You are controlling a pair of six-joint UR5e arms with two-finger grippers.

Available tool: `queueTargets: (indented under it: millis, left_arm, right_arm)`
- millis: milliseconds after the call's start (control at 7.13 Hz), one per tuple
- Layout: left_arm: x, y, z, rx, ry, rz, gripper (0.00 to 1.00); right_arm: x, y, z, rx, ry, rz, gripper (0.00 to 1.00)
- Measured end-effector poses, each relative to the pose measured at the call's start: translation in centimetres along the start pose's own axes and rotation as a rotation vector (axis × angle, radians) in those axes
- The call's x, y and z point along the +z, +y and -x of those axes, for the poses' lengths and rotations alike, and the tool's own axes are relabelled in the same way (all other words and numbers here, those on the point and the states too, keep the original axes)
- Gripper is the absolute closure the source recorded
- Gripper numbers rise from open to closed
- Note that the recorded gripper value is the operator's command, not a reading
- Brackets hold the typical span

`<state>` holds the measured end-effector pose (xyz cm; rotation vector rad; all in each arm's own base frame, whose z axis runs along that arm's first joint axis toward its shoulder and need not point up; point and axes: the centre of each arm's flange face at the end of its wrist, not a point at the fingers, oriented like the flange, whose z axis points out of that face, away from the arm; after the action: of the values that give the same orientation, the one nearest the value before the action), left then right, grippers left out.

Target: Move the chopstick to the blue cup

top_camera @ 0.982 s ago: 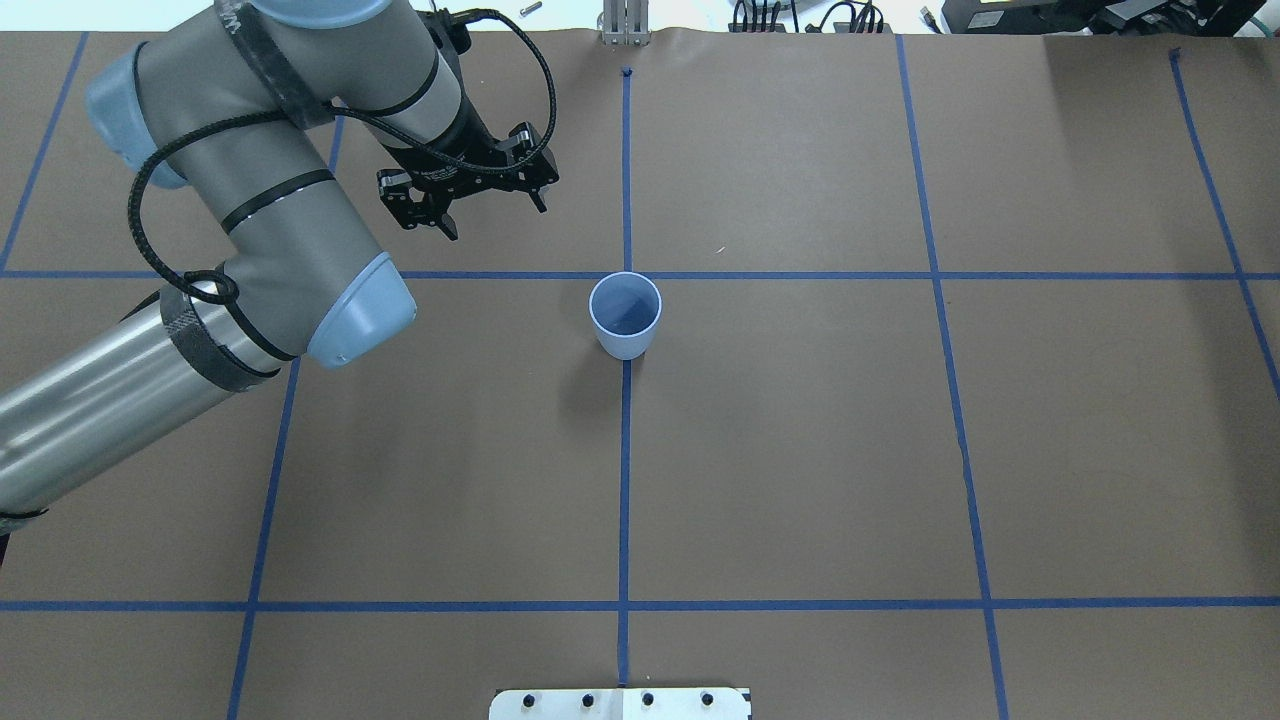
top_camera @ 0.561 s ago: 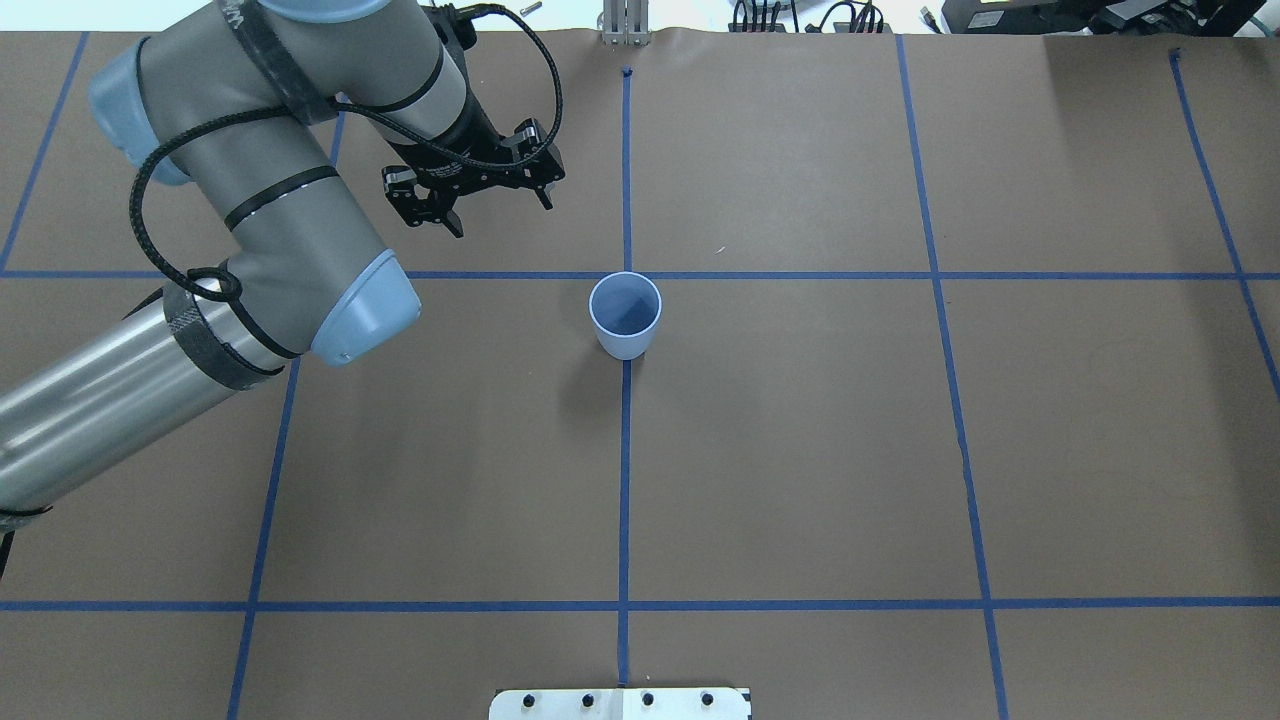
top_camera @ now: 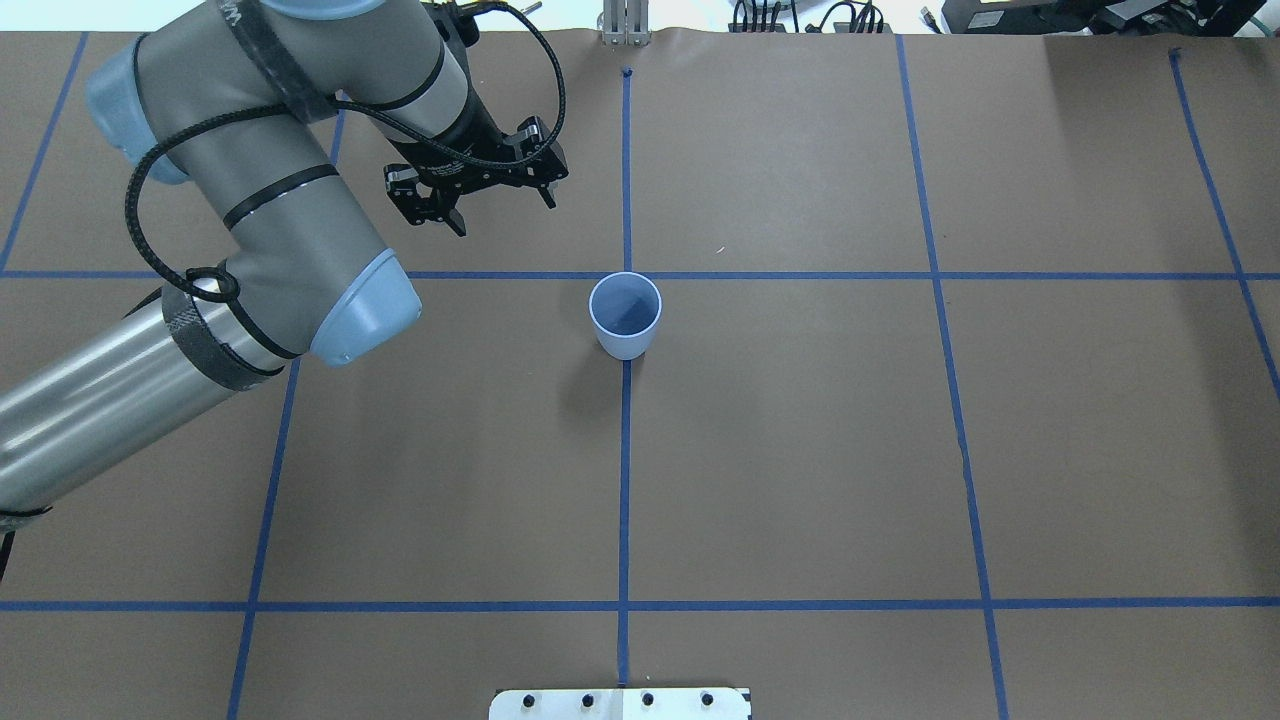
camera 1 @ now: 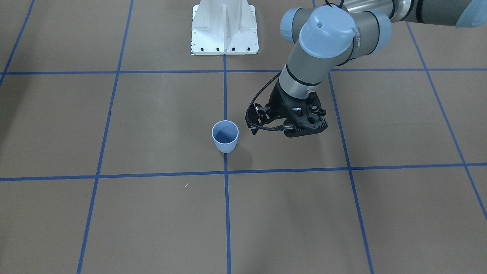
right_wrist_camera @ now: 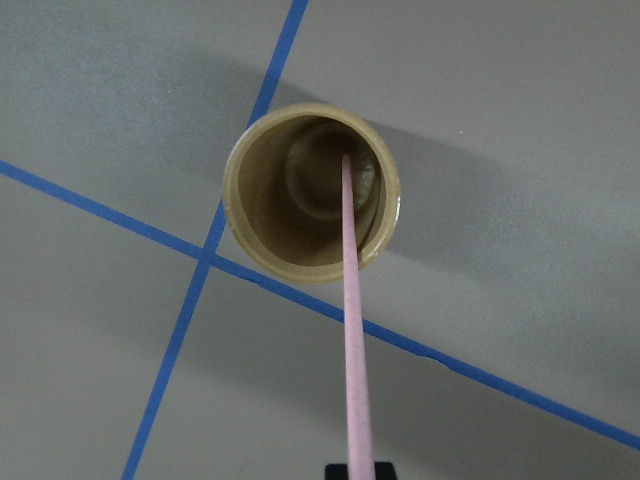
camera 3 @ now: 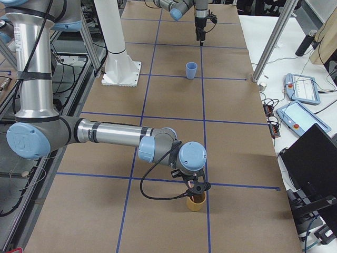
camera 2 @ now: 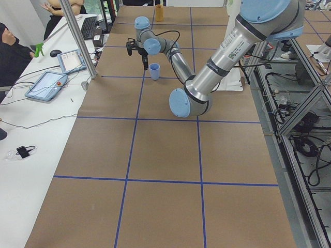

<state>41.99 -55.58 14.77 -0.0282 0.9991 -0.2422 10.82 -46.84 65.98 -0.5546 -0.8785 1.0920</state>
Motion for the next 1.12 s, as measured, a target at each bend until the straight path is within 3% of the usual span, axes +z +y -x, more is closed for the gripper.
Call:
queueTargets:
  millis: [421,841,1122]
  left_arm:
    - [0.0,0.1,0.2,-0.001,0.0,0.002,0.02]
    - [0.1,-0.3,1.0,-0.007,-0.004,0.0,0.02]
    - [-0.1,-1.1,3.0,0.038,-0.012,-0.011,0.02]
  right_arm:
    - [-4.3,2.0,0.6,0.025,-0.044,-0.028,1.0]
    - [-11.3,8.9,3.0,0.013,-0.086,-0.064,1.0]
    - [-14.0,14.1,7.2,-0.079,-0.099,-0.087,1.0]
